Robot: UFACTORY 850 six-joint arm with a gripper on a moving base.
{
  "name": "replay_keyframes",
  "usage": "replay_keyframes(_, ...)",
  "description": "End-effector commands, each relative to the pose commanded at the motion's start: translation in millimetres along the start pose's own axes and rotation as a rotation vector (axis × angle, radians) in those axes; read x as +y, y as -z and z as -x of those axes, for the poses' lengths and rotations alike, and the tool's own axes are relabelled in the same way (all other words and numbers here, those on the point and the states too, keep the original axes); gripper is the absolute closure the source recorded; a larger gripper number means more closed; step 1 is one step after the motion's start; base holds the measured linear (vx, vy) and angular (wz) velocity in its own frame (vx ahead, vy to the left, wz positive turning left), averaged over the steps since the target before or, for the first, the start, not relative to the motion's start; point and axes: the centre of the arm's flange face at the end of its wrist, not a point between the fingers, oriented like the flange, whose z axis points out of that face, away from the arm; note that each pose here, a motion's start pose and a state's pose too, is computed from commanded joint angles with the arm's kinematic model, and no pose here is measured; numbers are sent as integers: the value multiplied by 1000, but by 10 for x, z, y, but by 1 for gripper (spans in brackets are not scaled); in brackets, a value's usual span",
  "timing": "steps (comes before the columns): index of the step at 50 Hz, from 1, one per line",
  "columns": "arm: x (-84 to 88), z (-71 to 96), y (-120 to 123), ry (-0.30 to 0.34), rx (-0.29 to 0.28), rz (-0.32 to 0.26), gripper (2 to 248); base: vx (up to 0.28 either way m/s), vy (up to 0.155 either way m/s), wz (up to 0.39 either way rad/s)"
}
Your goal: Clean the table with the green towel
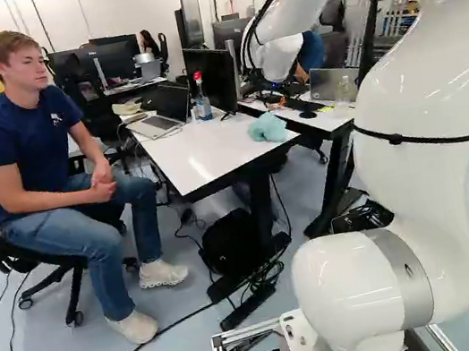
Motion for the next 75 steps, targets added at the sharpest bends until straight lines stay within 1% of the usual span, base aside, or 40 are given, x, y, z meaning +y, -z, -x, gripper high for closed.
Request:
replay_keyframes(14,-12,309,81,32,41,-3,3,0,0,0)
replay_keyframes(26,-18,634,174,64,83,-11,3,0,0,0)
replay_keyframes(36,-15,952,272,94,123,-21,3,0,0,0)
replay_keyframes(59,22,1752,545,165,219,-61,3,0,0,0)
replay_keyframes(75,65,2213,718,201,272,-91,3,0,0,0)
